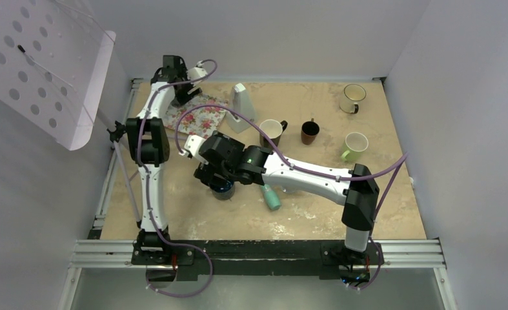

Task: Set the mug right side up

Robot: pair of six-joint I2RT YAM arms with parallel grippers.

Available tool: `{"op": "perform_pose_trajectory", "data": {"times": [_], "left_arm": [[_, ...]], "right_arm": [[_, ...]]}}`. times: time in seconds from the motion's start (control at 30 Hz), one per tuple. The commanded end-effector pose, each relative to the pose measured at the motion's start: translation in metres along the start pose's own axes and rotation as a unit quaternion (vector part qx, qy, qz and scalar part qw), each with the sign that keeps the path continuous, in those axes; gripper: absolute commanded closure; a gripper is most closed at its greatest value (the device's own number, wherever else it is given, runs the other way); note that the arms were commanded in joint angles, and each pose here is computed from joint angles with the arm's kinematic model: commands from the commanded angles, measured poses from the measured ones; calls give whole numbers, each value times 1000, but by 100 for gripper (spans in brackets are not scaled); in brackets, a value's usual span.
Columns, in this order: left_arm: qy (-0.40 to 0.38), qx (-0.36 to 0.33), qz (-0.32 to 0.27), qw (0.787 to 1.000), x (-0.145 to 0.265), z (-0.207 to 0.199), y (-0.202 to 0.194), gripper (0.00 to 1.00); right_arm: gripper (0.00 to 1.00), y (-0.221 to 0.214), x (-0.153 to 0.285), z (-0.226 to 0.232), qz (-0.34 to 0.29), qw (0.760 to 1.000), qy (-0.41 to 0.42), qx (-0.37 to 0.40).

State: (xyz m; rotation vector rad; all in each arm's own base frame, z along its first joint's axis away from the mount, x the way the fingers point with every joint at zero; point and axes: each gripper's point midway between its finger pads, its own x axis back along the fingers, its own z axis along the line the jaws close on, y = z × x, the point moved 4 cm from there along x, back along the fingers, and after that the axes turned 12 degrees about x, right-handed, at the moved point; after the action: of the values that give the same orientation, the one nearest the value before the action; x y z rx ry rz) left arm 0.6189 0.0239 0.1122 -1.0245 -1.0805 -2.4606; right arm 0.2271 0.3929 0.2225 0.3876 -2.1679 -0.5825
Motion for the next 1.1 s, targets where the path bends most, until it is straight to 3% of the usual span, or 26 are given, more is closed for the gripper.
{"op": "perform_pose_trajectory", "data": {"times": [0.0, 0.37, 0.57, 0.7, 0.8, 0.93, 1.0, 1.07], "left_arm": [[-117, 31, 0, 993, 38, -36, 1, 16], [-243, 26, -41, 969, 101, -98, 8, 15], [-258, 48, -70, 962, 149, -84, 40, 0], [-173, 50, -44, 983, 147, -42, 40, 0], [-104, 109, -2, 989, 133, -14, 38, 0], [-16, 210, 26, 977, 124, 8, 33, 3], [22, 285, 19, 958, 125, 17, 34, 6], [53, 374, 21, 926, 127, 30, 24, 9]], "right_arm": [[1, 12, 15, -17, -28, 999, -35, -22], [1, 12, 17, -20, -42, 998, -45, -26], [1, 14, 16, -20, -46, 998, -41, -23], [1, 13, 14, -18, -46, 998, -37, -27], [1, 13, 13, -16, -46, 998, -35, -28], [1, 14, 11, -15, -48, 998, -33, -27], [1, 15, 10, -13, -50, 998, -28, -26], [1, 16, 8, -12, -50, 998, -24, -25]]}}
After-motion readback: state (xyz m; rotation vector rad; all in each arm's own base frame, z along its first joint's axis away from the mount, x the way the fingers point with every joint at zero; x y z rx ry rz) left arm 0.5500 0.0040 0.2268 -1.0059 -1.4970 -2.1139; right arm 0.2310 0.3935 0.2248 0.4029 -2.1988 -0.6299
